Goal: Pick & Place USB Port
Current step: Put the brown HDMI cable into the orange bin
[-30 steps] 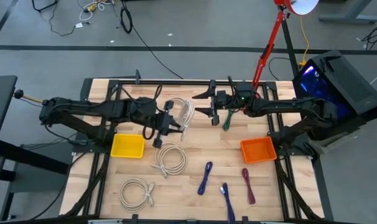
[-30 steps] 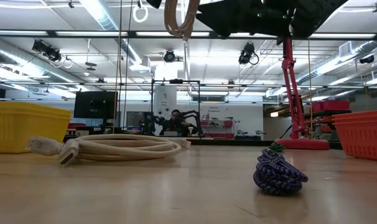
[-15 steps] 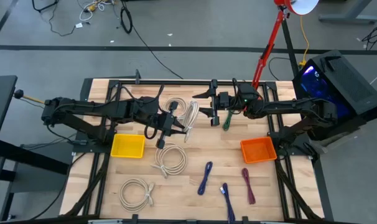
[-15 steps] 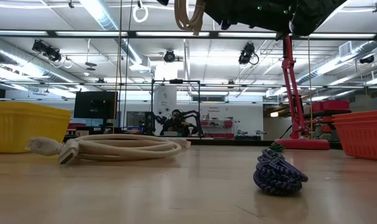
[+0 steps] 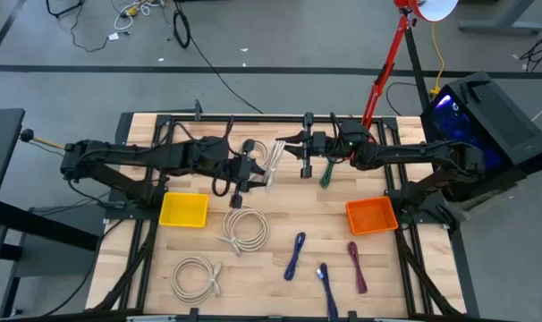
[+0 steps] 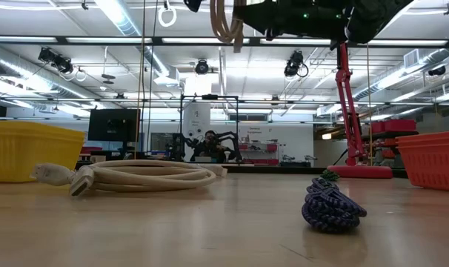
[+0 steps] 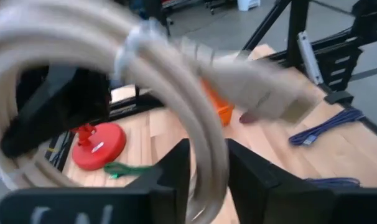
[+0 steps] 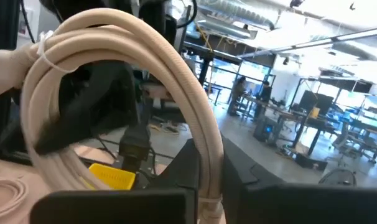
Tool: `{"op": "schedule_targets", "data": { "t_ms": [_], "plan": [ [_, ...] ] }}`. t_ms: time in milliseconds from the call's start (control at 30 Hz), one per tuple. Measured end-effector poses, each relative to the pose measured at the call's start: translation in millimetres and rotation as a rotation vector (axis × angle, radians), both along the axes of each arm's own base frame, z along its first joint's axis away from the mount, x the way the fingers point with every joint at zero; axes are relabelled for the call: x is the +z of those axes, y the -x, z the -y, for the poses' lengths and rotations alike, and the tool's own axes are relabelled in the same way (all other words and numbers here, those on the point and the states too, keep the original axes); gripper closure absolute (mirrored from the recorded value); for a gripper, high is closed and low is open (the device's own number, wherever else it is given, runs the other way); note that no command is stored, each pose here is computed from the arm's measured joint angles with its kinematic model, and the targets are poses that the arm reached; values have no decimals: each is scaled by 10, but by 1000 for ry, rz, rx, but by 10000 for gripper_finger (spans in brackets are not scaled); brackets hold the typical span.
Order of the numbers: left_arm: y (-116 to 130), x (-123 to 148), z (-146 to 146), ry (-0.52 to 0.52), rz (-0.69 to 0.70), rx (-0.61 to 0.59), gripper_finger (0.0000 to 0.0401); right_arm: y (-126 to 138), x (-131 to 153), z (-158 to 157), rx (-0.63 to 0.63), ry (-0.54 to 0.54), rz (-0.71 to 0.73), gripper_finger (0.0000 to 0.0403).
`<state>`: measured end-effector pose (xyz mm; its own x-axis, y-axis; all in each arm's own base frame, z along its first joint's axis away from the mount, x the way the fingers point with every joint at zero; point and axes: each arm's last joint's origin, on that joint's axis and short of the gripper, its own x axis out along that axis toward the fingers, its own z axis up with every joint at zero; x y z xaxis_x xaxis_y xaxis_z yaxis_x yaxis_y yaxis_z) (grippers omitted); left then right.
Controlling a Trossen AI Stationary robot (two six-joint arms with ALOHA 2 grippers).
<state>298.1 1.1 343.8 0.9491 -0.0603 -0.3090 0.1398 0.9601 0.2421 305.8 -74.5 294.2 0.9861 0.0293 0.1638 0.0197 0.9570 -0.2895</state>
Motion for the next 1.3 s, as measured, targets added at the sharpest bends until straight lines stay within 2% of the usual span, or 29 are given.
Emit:
{"op": "schedule_targets", "data": {
  "t_ms": [133,333,500,633,967,1133,1300],
  "plan": [
    [7,-23,-20,-30,-24,48,268,2,-8,7,-21,-9,-11,377],
    [190,-44,-129,-137,-149,311,252,143,35,103,-172,-11,-106,377],
    [374,2,-205,-140,-194,466,247,385,88,99,-271,-30,-264,377],
    [501,-14,-255,-136,-255,574,249,704,90,41,-470,-35,-471,377],
    [525,-87,-279,-122,-325,598,259,1527,75,-303,-760,-219,-753,377],
    [525,-85,-280,-123,-325,598,259,1743,-79,-419,-928,-256,-916,377],
    [525,-85,-280,-123,-324,598,259,1836,-161,-510,-998,-267,-997,377]
  ]
}}
